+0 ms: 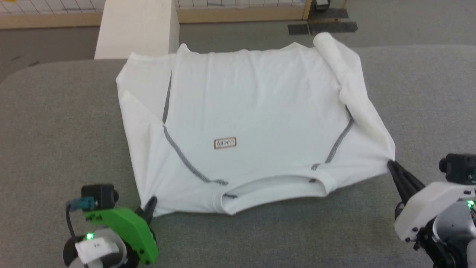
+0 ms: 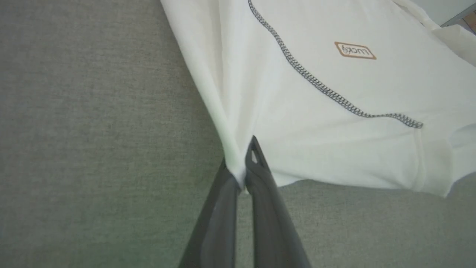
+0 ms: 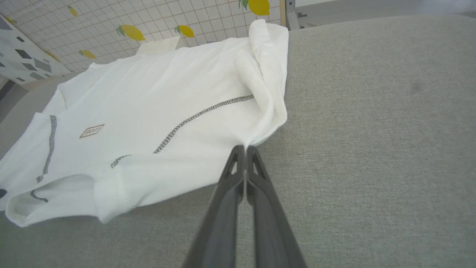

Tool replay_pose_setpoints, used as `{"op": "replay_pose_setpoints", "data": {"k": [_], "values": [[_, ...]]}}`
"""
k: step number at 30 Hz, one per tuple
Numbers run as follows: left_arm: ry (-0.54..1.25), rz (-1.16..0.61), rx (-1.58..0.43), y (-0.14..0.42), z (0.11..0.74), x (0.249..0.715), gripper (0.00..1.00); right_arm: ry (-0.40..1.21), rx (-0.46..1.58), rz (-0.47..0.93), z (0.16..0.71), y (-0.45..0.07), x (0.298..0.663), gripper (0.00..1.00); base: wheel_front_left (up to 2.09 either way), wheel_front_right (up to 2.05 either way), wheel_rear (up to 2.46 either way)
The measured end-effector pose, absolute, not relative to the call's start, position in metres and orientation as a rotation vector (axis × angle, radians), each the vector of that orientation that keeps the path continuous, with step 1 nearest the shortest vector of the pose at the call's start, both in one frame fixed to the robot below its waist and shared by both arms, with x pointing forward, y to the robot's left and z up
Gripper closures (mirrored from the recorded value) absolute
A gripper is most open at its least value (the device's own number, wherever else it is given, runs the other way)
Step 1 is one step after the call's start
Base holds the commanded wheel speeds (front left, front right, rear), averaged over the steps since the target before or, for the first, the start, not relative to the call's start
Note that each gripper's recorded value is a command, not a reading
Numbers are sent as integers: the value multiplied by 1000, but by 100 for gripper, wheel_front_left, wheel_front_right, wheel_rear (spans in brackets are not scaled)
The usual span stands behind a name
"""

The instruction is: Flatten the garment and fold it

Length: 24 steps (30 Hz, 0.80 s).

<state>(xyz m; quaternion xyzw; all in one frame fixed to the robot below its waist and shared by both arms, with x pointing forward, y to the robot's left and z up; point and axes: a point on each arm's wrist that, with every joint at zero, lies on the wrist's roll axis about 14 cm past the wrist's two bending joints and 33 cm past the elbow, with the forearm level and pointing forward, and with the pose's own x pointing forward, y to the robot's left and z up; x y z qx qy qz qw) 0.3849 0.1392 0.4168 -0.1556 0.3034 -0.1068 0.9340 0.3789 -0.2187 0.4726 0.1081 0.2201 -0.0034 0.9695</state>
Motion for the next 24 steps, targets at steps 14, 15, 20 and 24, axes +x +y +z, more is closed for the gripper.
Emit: {"op": "replay_pose_setpoints", "data": {"k": [14,15,20,24], "values": [[731,-171,-400,140,406,296,100,710,268,-136,411,-244,281,100,0,0,0],[737,-165,-401,140,404,294,100,734,279,-136,404,-243,276,100,0,0,0],[782,-136,-389,145,392,288,100,829,331,-110,378,-228,260,100,0,0,0],[794,-126,-388,146,388,287,53,836,328,-103,371,-223,257,63,0,0,0]]}}
